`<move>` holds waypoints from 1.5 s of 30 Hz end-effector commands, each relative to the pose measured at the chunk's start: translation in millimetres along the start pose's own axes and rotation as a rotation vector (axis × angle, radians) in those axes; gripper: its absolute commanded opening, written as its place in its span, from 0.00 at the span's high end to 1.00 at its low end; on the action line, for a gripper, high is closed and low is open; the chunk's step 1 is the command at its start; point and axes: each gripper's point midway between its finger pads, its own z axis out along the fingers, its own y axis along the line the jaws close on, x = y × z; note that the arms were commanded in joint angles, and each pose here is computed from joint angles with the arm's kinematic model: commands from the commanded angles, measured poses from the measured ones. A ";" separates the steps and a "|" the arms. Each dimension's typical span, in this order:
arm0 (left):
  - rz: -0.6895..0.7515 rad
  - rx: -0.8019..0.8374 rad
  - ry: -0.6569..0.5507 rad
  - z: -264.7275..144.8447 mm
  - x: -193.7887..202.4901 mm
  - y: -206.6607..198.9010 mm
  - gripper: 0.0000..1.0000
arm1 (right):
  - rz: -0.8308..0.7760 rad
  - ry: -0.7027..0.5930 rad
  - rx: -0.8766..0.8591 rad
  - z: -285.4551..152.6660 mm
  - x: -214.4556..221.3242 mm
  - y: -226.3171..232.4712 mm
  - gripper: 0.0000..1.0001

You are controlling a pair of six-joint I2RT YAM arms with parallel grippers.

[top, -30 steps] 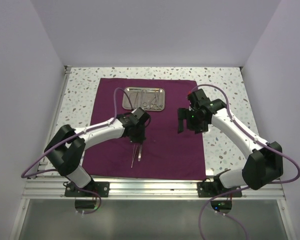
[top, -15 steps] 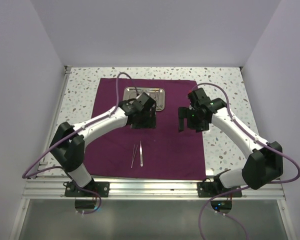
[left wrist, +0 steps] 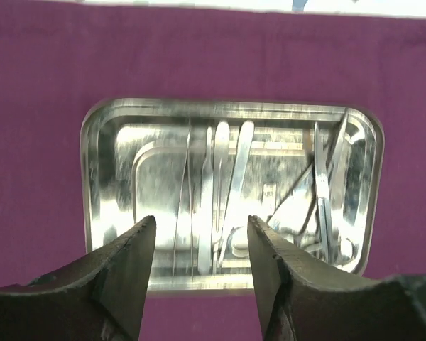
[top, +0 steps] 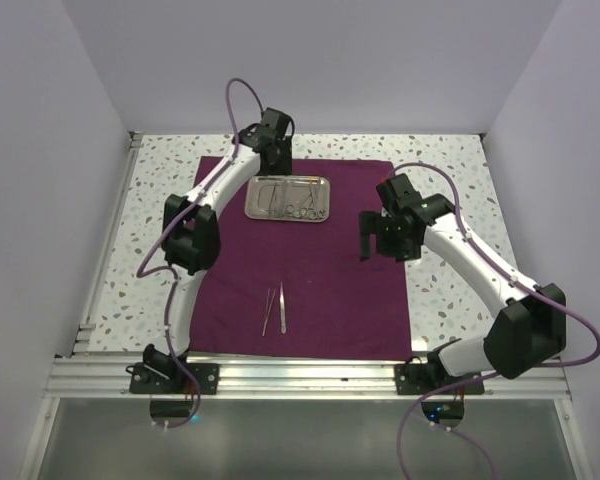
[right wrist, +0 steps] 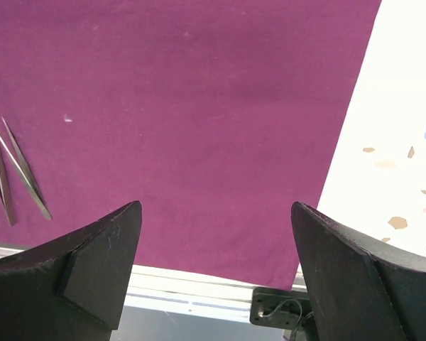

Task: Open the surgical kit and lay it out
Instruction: Pick up the medical item from the container.

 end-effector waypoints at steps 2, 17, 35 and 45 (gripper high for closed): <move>0.060 0.020 -0.052 12.3 -31.8 -2.8 0.43 | 0.023 -0.003 0.036 -1.7 -5.1 -4.2 0.10; 0.089 -0.039 0.060 80.2 22.7 23.2 0.52 | -0.003 0.017 0.081 5.6 -17.0 -6.0 0.10; 0.107 -0.110 0.234 85.7 98.4 52.5 0.93 | -0.014 0.017 0.061 9.2 -21.1 -1.5 0.10; 0.069 -0.019 0.098 -0.8 34.8 34.2 1.00 | -0.017 0.002 -0.039 9.7 -32.4 20.1 0.11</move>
